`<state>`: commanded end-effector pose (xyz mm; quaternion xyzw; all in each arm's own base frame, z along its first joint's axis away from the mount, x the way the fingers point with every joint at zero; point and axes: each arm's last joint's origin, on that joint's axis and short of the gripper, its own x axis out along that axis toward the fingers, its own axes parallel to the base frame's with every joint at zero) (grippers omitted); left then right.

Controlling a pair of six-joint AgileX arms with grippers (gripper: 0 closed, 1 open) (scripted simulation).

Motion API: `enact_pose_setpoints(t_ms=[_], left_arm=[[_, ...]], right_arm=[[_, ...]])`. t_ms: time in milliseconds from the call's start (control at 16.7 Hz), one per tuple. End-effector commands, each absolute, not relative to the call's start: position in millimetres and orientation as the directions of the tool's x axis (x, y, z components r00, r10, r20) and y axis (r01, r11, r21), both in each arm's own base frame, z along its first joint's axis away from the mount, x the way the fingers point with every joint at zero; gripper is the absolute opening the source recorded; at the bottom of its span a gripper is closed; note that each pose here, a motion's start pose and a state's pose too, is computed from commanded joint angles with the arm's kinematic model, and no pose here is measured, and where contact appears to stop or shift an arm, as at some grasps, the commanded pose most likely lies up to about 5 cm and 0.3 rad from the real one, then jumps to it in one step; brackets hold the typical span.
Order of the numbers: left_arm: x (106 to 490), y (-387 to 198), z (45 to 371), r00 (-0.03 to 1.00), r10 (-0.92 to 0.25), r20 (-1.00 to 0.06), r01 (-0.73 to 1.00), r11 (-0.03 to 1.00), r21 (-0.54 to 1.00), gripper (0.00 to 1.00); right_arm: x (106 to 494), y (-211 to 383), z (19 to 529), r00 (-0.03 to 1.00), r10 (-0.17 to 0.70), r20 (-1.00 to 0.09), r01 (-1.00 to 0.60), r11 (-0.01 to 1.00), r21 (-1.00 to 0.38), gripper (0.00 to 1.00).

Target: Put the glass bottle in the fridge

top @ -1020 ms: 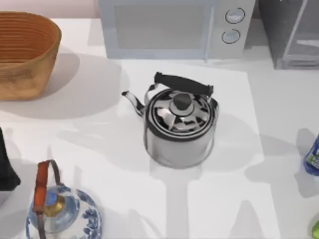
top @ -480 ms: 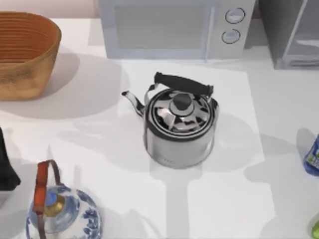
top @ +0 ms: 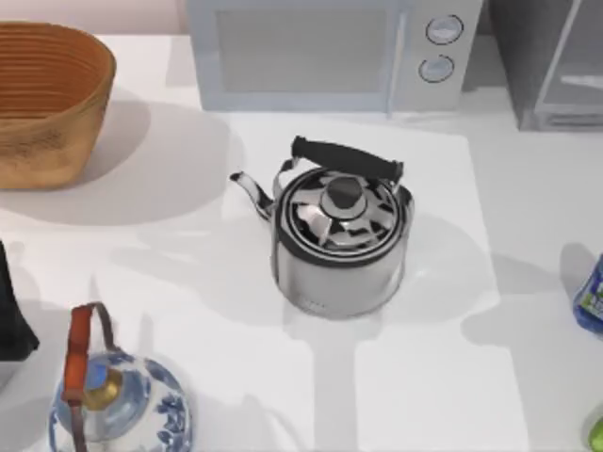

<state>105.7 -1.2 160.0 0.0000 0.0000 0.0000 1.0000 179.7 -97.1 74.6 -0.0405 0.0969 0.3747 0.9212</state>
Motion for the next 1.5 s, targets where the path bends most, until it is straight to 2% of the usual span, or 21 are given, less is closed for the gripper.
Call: enact_pose_setpoints(t_ms=[360, 780, 1500], left_arm=[[106, -1, 160, 1.0, 0.0, 0.0, 0.0, 1.0, 0.0, 1.0], [106, -1, 160, 1.0, 0.0, 0.0, 0.0, 1.0, 0.0, 1.0], [106, -1, 160, 1.0, 0.0, 0.0, 0.0, 1.0, 0.0, 1.0]], right_arm=[[181, -95, 76, 0.698, 0.684, -0.212, -0.7, 0.714, -0.002, 1.0], [204, -77, 80, 0.698, 0.683, -0.218, -0.701, 0.714, -0.007, 1.0], [222, -56, 62, 0.7, 0.683, -0.209, -0.698, 0.716, -0.002, 1.0]])
